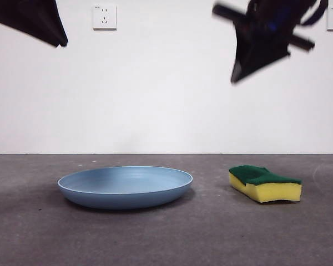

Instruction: Pick up the plate,pick up the cloth,clean the plate with the cloth

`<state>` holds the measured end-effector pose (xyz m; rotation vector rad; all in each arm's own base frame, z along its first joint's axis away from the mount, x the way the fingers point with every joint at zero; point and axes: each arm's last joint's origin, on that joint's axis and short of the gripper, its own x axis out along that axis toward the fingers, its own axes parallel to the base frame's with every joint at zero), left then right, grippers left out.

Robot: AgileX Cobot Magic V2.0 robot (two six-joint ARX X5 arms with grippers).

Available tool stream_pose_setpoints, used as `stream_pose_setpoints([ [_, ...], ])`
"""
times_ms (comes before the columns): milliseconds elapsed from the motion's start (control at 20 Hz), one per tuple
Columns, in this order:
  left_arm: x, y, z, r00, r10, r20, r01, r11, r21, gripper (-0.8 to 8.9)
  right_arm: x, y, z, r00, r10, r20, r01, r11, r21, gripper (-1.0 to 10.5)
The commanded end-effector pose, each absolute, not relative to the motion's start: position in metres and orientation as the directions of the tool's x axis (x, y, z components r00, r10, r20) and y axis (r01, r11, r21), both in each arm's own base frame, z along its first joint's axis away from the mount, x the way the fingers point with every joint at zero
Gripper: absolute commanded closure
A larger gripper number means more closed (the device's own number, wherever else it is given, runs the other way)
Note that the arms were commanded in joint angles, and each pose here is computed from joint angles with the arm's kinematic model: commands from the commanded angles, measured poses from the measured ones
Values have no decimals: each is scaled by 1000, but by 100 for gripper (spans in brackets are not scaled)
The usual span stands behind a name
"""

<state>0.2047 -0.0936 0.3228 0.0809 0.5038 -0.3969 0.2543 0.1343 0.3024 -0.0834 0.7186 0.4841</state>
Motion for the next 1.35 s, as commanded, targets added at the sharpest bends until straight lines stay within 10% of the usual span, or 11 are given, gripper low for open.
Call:
stream_pose_setpoints([
  [50,193,-88,316,838,-361,-410,388,921,-18,822,238,128,310,679,421,-601,-478,875,74,956],
  [550,136,-57,211,934,-317,-165,264,923,-278,823,159,89,240,769,475,-428,-471,874,123,958],
  [1350,130,-54,195,906,-303,-295,246,945,-215,814,153,85,233,759,465,-456,-455,879,139,946],
])
